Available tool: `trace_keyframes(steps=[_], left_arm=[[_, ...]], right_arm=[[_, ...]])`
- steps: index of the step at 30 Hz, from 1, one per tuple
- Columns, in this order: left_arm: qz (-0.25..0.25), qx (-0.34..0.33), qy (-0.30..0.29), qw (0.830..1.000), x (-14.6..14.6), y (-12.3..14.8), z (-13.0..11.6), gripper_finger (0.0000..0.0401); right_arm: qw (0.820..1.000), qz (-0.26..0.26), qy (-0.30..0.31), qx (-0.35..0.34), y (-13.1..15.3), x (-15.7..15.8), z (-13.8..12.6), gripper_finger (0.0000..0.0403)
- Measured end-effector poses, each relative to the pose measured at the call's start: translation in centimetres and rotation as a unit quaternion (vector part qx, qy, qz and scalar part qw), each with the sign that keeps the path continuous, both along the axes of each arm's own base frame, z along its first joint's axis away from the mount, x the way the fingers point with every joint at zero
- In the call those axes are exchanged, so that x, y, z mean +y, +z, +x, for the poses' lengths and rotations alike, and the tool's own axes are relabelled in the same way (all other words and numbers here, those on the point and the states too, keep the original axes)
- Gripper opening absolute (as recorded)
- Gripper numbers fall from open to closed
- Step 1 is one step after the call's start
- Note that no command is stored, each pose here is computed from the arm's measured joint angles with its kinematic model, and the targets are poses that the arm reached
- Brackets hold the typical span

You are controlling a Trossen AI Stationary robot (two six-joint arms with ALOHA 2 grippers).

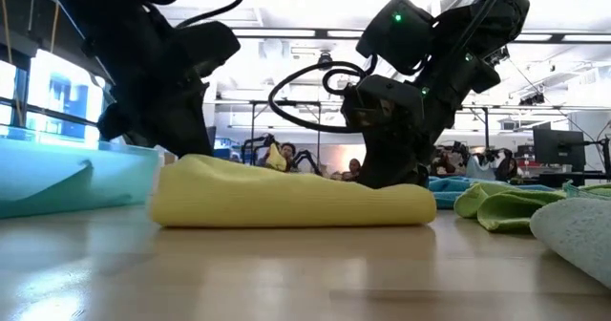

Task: Fold microfiber towels
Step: Fold the yellow microfiber towel, then put the yellow microfiber towel into the green bin

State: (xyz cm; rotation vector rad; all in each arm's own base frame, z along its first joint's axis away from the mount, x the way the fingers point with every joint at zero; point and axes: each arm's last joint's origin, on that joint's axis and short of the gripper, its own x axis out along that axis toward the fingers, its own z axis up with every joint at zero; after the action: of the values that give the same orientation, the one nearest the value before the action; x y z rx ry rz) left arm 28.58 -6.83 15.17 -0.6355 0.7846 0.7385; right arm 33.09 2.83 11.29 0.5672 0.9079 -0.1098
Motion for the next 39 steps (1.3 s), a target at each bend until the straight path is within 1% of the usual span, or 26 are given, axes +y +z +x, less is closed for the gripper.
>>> trace_keyframes(steps=[2, 5, 10, 13, 15, 18, 19, 21, 23, 24, 27, 28, 31, 33, 34, 36, 39], left_arm=[[-0.004, 0.0, -0.012, 1.0, -0.1, 0.0, 0.1, 0.0027], [-0.001, 0.005, -0.019, 1.0, 0.2, 0.0, 0.2, 0.0051], [0.012, 0.015, -0.019, 1.0, 1.2, 0.0, 0.4, 0.0102], [0.026, 0.026, -0.025, 0.999, 1.9, 0.1, 0.3, 0.0126], [0.048, 0.024, -0.03, 0.998, 2.1, 0.5, 0.3, 0.0135], [0.092, 0.003, -0.023, 0.995, 2.2, 1.7, 0.0, 0.0136], [0.101, -0.008, -0.02, 0.995, 2.2, 2.3, -0.1, 0.0135], [0.107, -0.032, -0.023, 0.993, 2.1, 3.7, -0.3, 0.0131], [0.11, -0.066, -0.053, 0.99, 1.4, 5.3, -0.1, 0.0128], [0.108, -0.082, -0.083, 0.987, 0.8, 5.9, 0.0, 0.0127], [0.107, -0.119, -0.168, 0.973, -1.4, 6.6, 0.1, 0.0127], [0.109, -0.127, -0.186, 0.968, -2.2, 6.6, 0.1, 0.0127], [0.115, -0.15, -0.227, 0.955, -4.3, 6.3, 0.4, 0.0127], [0.119, -0.165, -0.246, 0.948, -5.5, 5.8, 0.7, 0.0127], [0.12, -0.172, -0.254, 0.944, -6.1, 5.5, 0.9, 0.0127], [0.126, -0.172, -0.271, 0.939, -7.1, 4.7, 1.2, 0.0127], [0.155, -0.139, -0.303, 0.93, -8.6, 3.2, 2.2, 0.0127]], right_arm=[[1.0, -0.006, 0.009, -0.004, 0.2, 0.0, 0.0, 0.0035], [1.0, -0.017, 0.018, -0.01, 0.8, -0.2, -0.2, 0.0076], [1.0, -0.022, 0.009, -0.017, 2.5, -1.1, -0.7, 0.0144], [1.0, -0.019, -0.003, -0.012, 3.8, -1.6, -1.4, 0.0172], [1.0, -0.011, -0.015, -0.005, 4.6, -1.8, -1.9, 0.0182], [1.0, -0.002, -0.022, -0.001, 5.6, -1.5, -2.6, 0.0187], [1.0, -0.001, -0.017, 0.0, 5.8, -1.2, -2.7, 0.0187], [1.0, -0.005, 0.013, -0.006, 6.0, -0.3, -2.8, 0.0185], [0.997, -0.032, 0.066, -0.014, 6.1, 0.9, -3.0, 0.018], [0.994, -0.054, 0.097, -0.019, 6.1, 1.5, -3.0, 0.0177], [0.973, -0.142, 0.182, -0.027, 5.8, 3.4, -3.4, 0.0168], [0.963, -0.17, 0.205, -0.028, 5.8, 3.9, -3.6, 0.0165], [0.937, -0.234, 0.256, -0.041, 5.8, 5.0, -3.8, 0.0161], [0.923, -0.256, 0.282, -0.048, 5.9, 5.7, -3.9, 0.0161], [0.919, -0.261, 0.289, -0.051, 5.9, 6.0, -4.0, 0.0161], [0.917, -0.263, 0.296, -0.055, 5.7, 6.6, -4.1, 0.0162], [0.913, -0.262, 0.307, -0.059, 5.0, 7.7, -4.0, 0.0163]])
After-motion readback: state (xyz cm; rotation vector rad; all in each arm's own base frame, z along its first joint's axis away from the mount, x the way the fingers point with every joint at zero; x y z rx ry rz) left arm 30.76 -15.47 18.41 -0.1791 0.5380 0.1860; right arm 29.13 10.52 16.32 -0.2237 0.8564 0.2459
